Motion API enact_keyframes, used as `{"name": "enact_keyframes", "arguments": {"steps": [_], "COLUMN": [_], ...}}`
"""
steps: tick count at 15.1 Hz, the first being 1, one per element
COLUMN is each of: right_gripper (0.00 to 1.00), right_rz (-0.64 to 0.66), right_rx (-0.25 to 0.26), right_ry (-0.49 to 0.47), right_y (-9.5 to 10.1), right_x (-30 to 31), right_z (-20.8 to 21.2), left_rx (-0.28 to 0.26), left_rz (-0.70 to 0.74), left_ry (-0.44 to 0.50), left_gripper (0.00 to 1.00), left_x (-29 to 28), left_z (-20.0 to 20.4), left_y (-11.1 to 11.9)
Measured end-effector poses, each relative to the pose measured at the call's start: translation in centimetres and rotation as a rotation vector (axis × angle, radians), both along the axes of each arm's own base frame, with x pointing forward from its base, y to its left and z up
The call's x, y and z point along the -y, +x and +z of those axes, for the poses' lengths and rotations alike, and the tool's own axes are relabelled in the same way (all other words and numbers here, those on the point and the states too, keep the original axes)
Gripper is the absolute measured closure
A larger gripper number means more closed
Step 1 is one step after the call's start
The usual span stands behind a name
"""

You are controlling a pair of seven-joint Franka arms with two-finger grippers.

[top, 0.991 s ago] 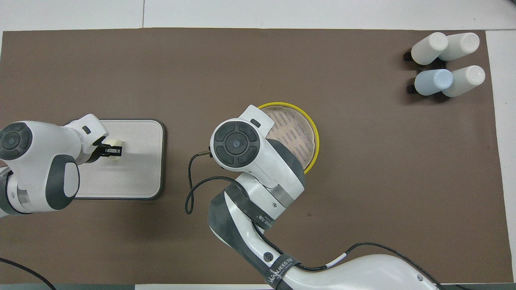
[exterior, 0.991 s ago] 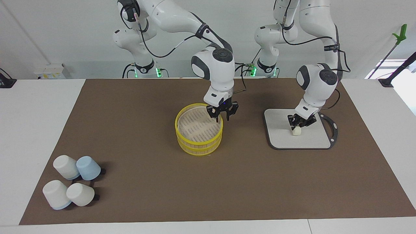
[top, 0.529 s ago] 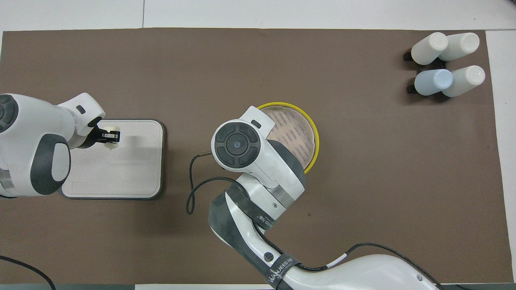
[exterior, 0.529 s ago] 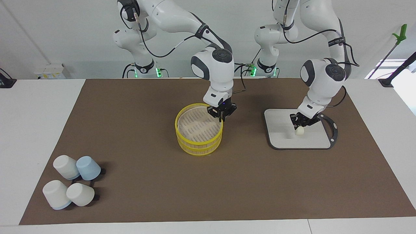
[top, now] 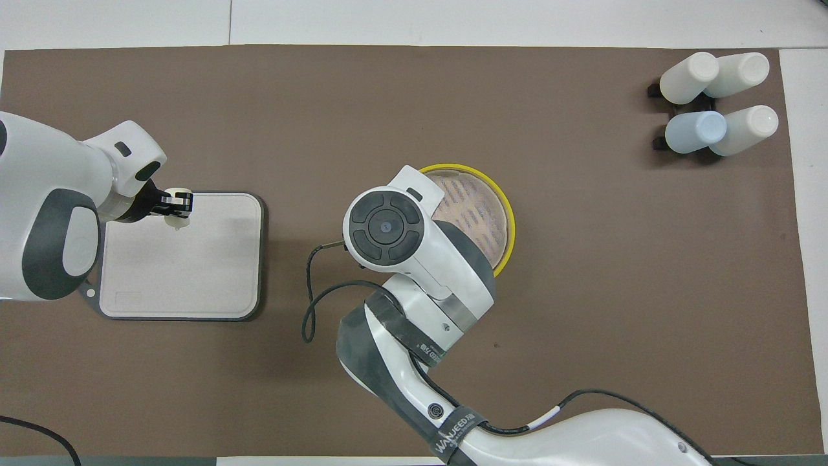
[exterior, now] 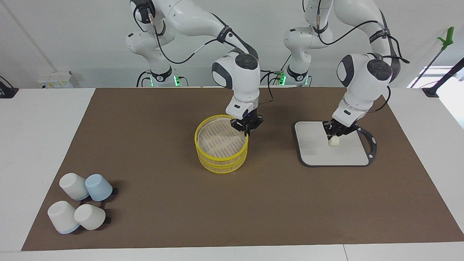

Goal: Place bun in steamer

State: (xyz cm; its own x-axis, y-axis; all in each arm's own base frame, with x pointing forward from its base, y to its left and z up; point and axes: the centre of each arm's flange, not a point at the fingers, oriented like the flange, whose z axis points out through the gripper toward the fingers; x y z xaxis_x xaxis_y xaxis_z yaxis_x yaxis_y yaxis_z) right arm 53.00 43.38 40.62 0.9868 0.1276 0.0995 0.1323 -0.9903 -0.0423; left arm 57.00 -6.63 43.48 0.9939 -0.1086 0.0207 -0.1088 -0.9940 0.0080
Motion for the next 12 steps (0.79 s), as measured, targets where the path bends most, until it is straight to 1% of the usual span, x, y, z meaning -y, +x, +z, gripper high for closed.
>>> {"name": "enact_keyframes", "arguments": {"steps": [4,7,9,12], "right_gripper": [0.91,0.91,0.91,0.91], "right_rz": [0.039,0.071,0.1,0.148], "right_rx": [-0.019,-0.024,-0.029,-0.045], "right_ry": [-0.038,-0.051,-0.061,-0.08], "right_y": [2.5,2.8,3.7,6.4], "right_x": [3.8,5.1,7.0,12.7], "right_z": [3.9,5.7,6.1,6.8], "left_rx": [0.0,0.004,0.022,0.053], "left_rz": [0.004,0.032,0.067,0.102], "left_ry": [0.0,-0.007,-0.026,-0.067], "left_gripper": [0.8,0.8,0.8,0.8], "left_x": [0.6,2.3,6.5,14.2], "left_z": [0.0,0.3,1.4,3.7], "left_y": [-0.1,-0.2,-0.6,-1.9]}}
